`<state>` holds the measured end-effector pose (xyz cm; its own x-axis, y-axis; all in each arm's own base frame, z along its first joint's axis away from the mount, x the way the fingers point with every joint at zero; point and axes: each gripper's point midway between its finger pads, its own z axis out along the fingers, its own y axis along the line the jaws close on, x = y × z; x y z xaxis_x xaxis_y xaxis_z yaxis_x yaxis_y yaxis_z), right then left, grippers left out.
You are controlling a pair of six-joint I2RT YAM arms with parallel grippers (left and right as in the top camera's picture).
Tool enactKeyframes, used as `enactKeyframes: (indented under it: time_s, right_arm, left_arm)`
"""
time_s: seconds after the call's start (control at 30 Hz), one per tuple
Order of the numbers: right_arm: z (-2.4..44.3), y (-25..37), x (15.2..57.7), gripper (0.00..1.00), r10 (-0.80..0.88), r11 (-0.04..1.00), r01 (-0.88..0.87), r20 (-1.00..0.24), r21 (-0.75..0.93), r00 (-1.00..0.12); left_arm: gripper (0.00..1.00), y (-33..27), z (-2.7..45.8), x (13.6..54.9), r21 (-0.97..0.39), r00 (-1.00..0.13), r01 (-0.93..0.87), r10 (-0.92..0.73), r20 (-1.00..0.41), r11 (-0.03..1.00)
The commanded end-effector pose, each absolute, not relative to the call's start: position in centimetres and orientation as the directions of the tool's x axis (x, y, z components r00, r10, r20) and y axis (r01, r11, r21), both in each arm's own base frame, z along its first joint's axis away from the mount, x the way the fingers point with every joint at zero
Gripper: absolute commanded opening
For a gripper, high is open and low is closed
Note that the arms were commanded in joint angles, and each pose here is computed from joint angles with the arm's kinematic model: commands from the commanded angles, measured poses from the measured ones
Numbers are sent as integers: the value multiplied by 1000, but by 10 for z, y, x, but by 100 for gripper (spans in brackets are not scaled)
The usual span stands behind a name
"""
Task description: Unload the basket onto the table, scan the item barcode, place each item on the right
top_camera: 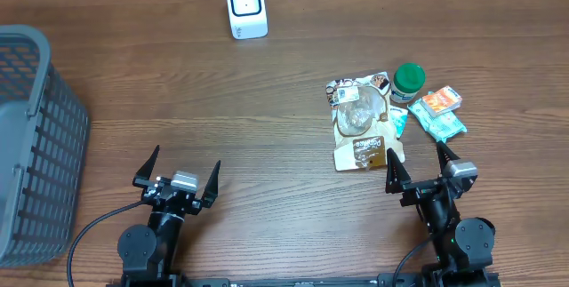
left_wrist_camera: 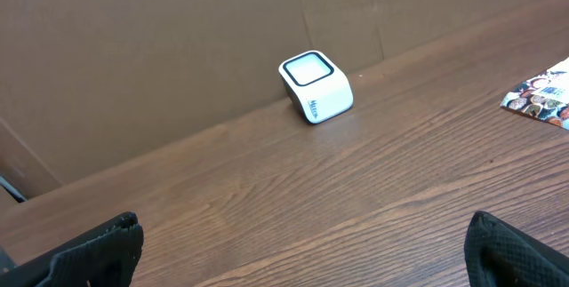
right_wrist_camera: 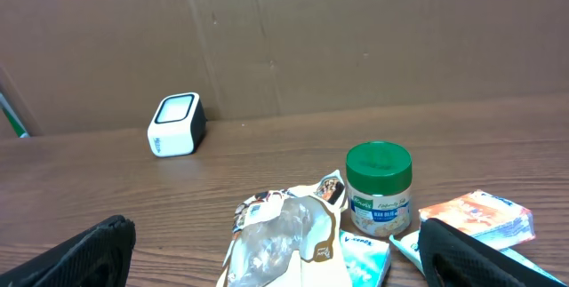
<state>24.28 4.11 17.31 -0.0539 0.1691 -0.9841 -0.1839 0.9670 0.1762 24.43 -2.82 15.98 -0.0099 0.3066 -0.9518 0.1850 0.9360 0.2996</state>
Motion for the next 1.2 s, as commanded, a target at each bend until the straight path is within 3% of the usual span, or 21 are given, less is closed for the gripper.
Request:
enactKeyframes:
  time_s: [0.0,1.17]
  right_arm:
    - [171,39,243,100,176,968,-174,-983,183,-52]
    - [171,39,243,100,176,968,-174,-983,183,-52]
  left_arm:
    - [100,-28,161,244,319,2,181,324,-946,930]
    - [100,-28,161,244,319,2,180,324,-946,930]
